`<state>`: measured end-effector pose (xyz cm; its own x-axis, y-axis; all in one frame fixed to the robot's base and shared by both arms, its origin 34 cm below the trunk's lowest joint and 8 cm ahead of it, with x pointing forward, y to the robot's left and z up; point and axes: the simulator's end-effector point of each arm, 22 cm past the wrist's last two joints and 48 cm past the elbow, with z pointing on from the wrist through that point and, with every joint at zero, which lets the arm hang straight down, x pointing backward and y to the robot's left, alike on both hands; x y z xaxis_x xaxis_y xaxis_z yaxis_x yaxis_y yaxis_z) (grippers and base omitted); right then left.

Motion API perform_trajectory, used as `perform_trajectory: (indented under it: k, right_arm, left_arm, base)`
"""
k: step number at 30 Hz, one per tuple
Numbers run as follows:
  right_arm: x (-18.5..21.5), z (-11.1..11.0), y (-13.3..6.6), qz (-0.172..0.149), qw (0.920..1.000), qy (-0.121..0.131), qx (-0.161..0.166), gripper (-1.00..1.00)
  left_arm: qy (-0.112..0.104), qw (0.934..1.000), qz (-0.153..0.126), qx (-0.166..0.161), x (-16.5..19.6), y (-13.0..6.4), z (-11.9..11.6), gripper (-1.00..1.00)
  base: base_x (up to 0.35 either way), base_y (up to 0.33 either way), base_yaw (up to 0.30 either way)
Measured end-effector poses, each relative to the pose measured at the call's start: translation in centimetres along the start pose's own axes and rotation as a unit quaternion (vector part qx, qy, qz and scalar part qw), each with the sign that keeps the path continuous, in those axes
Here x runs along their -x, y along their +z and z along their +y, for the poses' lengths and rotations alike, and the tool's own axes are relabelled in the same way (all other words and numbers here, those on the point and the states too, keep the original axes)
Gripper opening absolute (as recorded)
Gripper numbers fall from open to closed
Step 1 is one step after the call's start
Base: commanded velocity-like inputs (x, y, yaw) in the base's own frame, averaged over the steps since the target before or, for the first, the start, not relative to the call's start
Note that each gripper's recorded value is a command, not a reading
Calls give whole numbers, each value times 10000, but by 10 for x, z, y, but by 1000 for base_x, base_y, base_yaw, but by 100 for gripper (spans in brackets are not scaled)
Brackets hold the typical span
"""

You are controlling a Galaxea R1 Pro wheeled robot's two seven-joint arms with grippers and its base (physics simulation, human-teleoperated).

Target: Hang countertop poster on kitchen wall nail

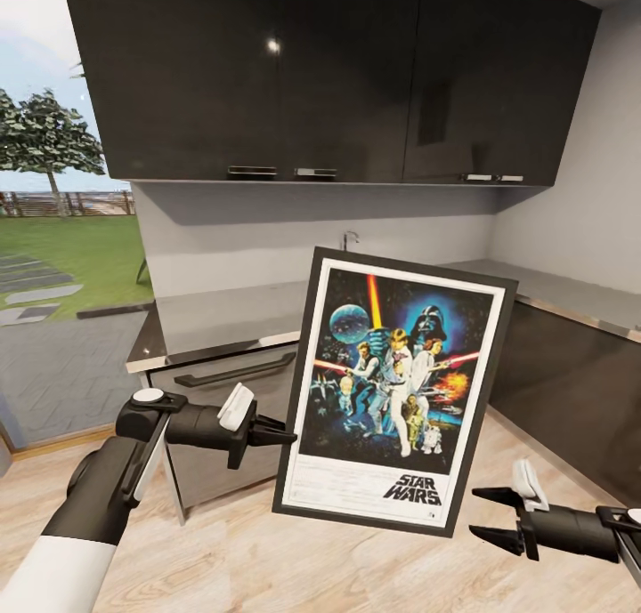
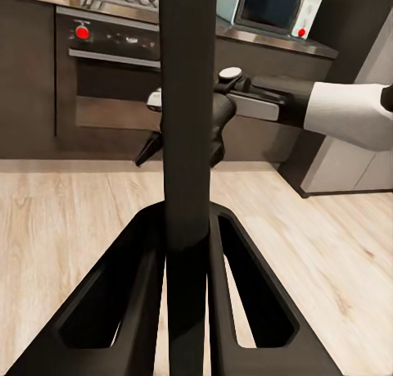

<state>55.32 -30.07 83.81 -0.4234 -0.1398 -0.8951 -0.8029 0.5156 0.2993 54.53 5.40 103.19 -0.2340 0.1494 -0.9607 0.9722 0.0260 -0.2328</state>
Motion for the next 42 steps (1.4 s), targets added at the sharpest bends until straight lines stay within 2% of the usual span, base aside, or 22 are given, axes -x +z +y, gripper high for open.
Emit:
perform_trajectory:
  k: [2, 9, 42]
  right_arm:
    - [0, 8, -1, 3, 9998, -8, 176, 100]
    - [1, 14, -3, 8, 9995, -17, 314, 100]
    - [-1, 18, 2, 16, 9992, -2, 389, 100]
  left_arm:
    - [5, 10000, -2, 4, 0, 0, 0, -100]
    - [8, 10000, -4, 17, 0, -1, 1, -100]
    - [23, 10000, -2, -17, 1, 1, -1, -100]
  base:
    - [0, 0, 0]
    - [0, 0, 0]
    - [0, 0, 0]
